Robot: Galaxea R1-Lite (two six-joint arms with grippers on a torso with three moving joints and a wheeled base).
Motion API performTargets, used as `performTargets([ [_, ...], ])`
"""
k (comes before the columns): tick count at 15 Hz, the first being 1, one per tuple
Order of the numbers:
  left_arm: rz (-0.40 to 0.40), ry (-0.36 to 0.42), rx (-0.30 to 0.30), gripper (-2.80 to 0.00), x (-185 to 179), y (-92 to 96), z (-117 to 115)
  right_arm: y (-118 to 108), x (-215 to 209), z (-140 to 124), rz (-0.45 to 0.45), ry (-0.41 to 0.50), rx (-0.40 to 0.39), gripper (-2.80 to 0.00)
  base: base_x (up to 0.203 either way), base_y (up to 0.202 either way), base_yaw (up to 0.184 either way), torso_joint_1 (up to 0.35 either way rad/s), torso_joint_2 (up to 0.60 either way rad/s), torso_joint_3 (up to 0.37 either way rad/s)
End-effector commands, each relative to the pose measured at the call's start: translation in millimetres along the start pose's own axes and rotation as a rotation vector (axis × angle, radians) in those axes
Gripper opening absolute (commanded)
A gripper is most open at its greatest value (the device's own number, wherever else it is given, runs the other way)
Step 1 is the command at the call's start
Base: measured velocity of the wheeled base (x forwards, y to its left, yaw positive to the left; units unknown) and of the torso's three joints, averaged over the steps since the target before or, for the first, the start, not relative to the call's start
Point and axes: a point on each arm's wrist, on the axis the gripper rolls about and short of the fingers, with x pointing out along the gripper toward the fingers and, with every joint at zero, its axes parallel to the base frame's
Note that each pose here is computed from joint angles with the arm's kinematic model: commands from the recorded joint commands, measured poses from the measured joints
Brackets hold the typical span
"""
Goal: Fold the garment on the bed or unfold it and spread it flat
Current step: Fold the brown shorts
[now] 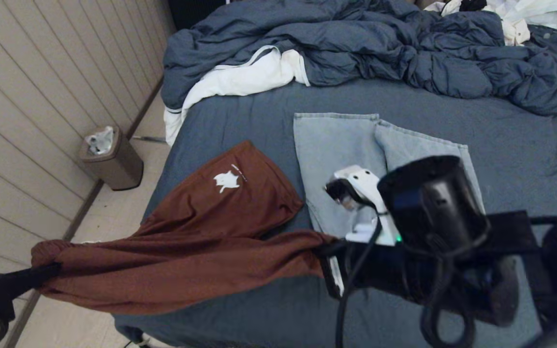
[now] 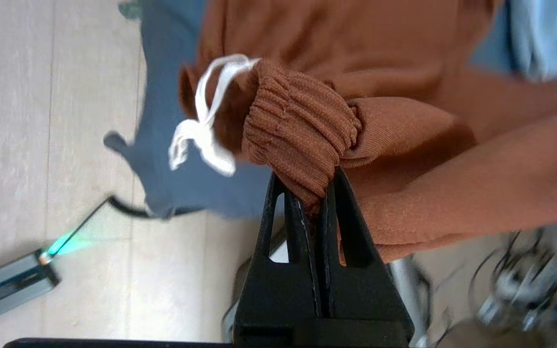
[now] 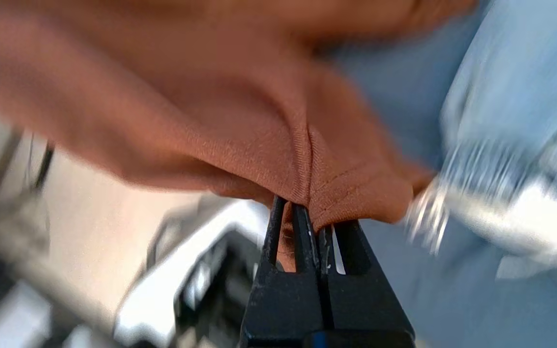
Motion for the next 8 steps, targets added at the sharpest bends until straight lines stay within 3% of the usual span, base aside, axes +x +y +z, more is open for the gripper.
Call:
performTargets([
  [1,-0.002,0.022,-0.049,-2.8,16.4,11.8,15.3,-0.5,41.5,20.4,-0.041,-0.002,0.021,-2.8,0.0,0.0,0.0,0.0,0.0,0.0],
  [4,0.003,0.016,-0.107,-2.8,40.6,29.1,35.1,-2.2,94.4,52.9,-0.104,-0.055,0.052,-2.8,0.0,0.0,0.0,0.0,0.0,0.0],
  [8,0.011,-0.114,-0.142,-2.8,76.6,55.2,65.7,-9.1,152.8,88.9,-0.211,-0.178,0.09,-2.8,0.0,0.0,0.0,0.0,0.0,0.0],
])
